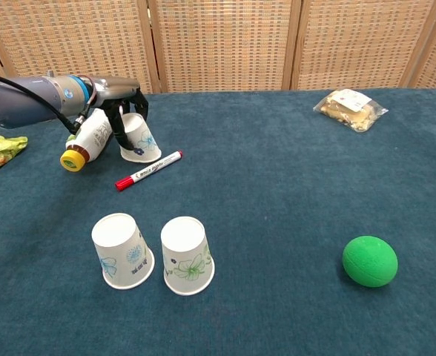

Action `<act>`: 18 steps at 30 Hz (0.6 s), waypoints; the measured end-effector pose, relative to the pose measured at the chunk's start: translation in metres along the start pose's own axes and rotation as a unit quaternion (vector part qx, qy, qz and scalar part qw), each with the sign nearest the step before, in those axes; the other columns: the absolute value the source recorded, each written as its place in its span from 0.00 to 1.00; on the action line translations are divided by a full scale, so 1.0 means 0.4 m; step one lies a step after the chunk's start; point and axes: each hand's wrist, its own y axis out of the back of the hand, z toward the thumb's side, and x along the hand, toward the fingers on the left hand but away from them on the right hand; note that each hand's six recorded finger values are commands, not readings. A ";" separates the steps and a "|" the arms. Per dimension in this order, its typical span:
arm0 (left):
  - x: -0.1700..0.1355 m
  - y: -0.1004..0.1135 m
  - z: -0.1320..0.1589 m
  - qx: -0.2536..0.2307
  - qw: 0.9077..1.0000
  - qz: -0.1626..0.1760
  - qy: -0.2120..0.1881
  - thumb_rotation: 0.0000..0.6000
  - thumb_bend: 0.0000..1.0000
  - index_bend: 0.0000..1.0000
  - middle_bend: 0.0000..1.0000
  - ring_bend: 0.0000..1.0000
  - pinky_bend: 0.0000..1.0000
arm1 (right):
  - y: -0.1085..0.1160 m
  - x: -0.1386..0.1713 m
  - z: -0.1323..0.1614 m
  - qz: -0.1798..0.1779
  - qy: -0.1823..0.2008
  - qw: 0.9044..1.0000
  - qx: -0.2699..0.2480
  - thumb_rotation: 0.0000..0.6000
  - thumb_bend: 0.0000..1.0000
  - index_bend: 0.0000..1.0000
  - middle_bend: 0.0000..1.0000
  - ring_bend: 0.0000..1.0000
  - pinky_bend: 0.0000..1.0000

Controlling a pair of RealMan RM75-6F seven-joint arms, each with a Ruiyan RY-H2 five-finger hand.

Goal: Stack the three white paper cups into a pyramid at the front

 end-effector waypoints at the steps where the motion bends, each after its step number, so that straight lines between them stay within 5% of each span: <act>1: -0.002 0.005 0.001 -0.001 1.000 0.003 -0.002 1.00 0.13 0.55 0.39 0.42 0.38 | 0.000 0.000 0.000 0.000 0.000 1.000 0.000 1.00 0.00 0.04 0.00 0.00 0.00; 11: -0.094 0.100 0.044 -0.027 0.996 0.031 -0.074 1.00 0.13 0.52 0.37 0.42 0.37 | 0.004 0.003 0.012 -0.002 0.009 1.000 -0.001 1.00 0.00 0.04 0.00 0.00 0.00; 18: -0.261 0.164 0.097 -0.026 0.987 0.014 -0.155 1.00 0.12 0.51 0.37 0.41 0.37 | 0.004 0.005 0.023 -0.003 0.016 1.000 0.001 1.00 0.00 0.04 0.00 0.00 0.00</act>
